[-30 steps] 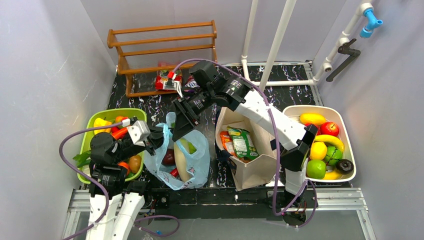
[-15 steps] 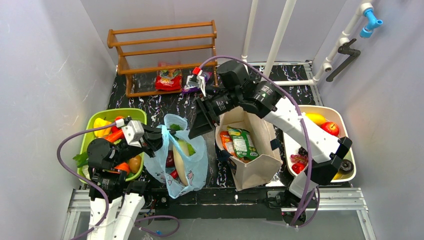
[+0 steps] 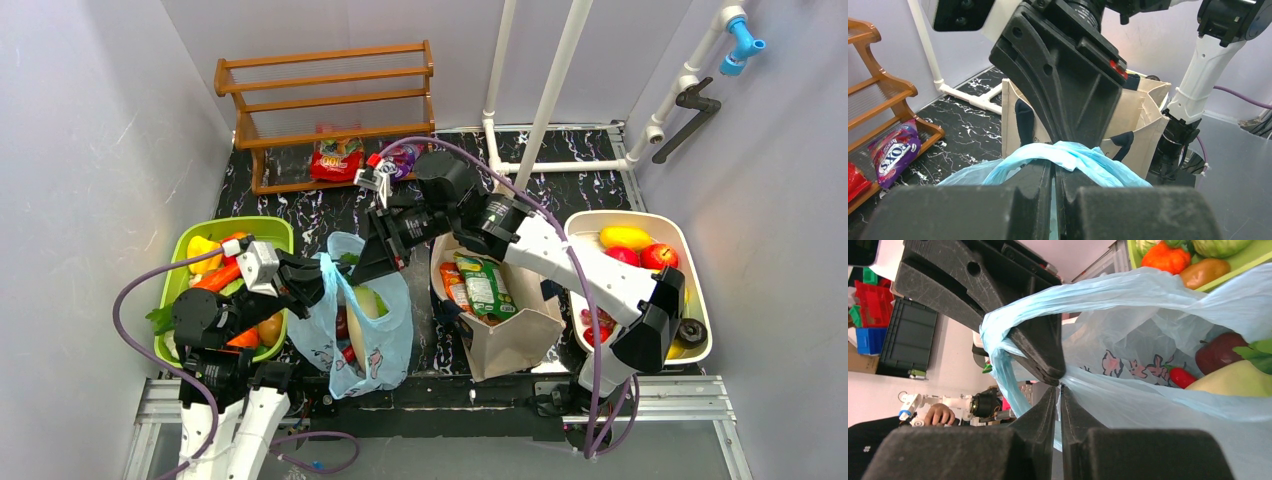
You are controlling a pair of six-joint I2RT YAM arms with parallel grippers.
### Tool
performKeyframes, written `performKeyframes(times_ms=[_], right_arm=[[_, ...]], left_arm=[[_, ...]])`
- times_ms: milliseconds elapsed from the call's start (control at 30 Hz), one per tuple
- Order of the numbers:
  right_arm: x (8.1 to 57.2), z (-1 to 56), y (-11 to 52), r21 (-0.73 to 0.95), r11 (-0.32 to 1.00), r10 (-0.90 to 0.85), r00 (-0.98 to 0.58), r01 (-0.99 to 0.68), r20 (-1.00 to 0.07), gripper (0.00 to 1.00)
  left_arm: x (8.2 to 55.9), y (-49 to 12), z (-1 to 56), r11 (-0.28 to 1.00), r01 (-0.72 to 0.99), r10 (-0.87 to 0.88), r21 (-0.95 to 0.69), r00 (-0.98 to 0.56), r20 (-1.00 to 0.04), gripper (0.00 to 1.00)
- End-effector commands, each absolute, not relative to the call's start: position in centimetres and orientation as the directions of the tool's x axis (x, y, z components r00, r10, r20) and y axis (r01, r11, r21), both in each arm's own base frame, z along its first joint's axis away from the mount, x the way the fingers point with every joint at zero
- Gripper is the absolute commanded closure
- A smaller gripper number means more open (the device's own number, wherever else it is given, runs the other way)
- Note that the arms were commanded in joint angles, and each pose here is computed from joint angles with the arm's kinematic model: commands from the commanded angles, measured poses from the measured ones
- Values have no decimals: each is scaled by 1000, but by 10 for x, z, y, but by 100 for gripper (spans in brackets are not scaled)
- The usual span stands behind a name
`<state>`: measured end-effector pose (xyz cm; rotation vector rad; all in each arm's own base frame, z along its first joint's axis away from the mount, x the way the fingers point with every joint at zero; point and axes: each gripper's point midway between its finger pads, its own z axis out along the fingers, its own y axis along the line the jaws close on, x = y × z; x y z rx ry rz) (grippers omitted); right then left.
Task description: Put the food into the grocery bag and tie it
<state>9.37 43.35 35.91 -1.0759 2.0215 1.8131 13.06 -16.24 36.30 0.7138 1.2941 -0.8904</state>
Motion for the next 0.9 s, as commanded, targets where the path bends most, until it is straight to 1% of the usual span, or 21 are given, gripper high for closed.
performKeyframes(times_ms=[0,33,67,133,167,200,267,333,400,533,667,867], right_arm=[[86,367,445,745,-66,-355,-682,-664,-639,87],[88,367,444,742,-51,-349,-684,-669,-641,87],[90,365,443,737,-32,-349,-684,-675,-641,84],[96,364,438,722,32,-342,-686,-692,-642,75],[99,363,435,708,67,-338,-684,-703,-647,72],[102,363,431,696,97,-332,-682,-712,-651,71],[103,364,425,681,118,-328,-675,-723,-661,74],[101,363,425,683,109,-327,-675,-722,-662,79],[99,360,427,696,91,-332,-681,-712,-653,81],[96,358,439,719,64,-332,-694,-692,-638,82],[89,363,451,727,10,-331,-688,-687,-646,83],[73,369,462,730,-65,-345,-671,-681,-656,81]], left_arm=[[134,-159,363,523,851,-161,-36,57,-985,100],[135,-159,362,529,848,-159,-33,61,-985,100],[135,-158,363,534,845,-158,-30,65,-985,100],[134,-157,362,539,842,-156,-24,71,-985,100],[134,-157,362,542,840,-154,-23,73,-985,100],[134,-156,362,544,839,-153,-23,73,-986,100],[135,-156,362,546,837,-152,-21,74,-986,100],[135,-156,363,550,835,-152,-20,77,-985,100],[135,-155,364,553,833,-154,-19,80,-985,100],[135,-154,363,558,829,-155,-32,66,-986,100],[132,-153,363,569,821,-159,-41,61,-985,100],[132,-150,361,582,812,-160,-47,58,-985,100]])
